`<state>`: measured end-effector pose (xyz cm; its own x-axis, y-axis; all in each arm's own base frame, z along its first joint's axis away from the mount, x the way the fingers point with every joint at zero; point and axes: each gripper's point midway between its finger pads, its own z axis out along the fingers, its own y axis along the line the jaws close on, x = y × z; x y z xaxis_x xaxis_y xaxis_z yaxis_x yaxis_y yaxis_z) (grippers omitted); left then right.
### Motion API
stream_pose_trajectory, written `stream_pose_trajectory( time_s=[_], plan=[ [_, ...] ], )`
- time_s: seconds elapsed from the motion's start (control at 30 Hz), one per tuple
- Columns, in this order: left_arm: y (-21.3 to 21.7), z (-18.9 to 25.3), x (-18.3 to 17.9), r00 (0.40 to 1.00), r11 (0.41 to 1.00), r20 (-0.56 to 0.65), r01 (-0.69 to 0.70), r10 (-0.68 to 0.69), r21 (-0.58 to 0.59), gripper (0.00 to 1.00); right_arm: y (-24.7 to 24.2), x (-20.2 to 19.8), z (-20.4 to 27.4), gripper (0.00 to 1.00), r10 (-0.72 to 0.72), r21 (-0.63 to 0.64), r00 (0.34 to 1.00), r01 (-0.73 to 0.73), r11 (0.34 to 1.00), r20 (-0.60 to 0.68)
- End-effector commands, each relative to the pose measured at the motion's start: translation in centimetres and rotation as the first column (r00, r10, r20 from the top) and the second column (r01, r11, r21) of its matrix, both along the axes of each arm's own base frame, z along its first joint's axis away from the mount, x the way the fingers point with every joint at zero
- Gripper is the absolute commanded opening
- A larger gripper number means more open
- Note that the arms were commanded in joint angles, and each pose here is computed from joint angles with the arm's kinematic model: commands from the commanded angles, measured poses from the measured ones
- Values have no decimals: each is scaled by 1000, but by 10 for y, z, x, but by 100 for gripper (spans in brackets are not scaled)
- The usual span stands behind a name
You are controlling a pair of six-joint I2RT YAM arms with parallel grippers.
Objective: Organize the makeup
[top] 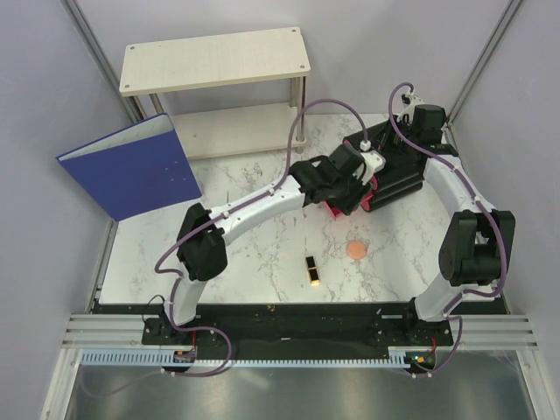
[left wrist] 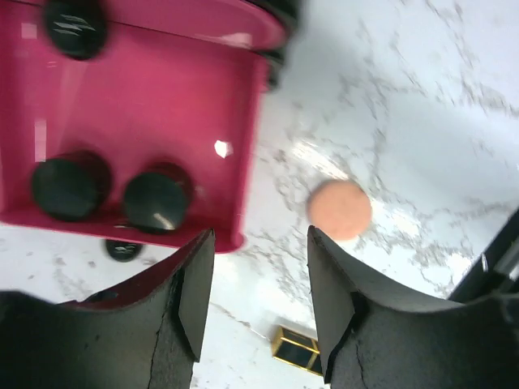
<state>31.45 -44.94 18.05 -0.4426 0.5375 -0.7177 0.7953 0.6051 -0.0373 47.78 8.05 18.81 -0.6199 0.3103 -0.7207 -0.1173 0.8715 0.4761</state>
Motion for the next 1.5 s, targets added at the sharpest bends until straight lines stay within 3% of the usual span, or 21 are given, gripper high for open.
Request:
stream_pose_trajectory(
  time_s=[0.0,0.1,0.3,0.47,0.87,1.27,1.47],
  plan=[
    [-20,-38,-61,980,975,-11,199,-199,102,56,-20,-130,-157,0,-62,-131,755,-32,991,-653],
    [-29,-59,-89,959,949,-32,283,-281,141,56,-21,-131,-158,0,-61,-133,755,-34,991,-653],
    [-32,-97,-109,943,927,-74,331,-323,174,58,-21,-133,-158,0,-61,-133,752,-35,991,-656],
    [-36,-113,-105,945,925,-68,328,-321,190,63,-21,-135,-157,0,-63,-136,753,-35,990,-655],
    [-50,-141,-94,952,928,-69,307,-300,209,64,-27,-143,-155,0,-76,-166,745,-48,985,-663],
    [-49,-120,-82,967,955,18,247,-253,163,59,-27,-148,-154,0,-91,-171,735,-35,985,-672],
    [-58,-137,-77,966,954,-16,259,-260,153,59,-29,-148,-152,0,-95,-181,738,-38,983,-669]
  ],
)
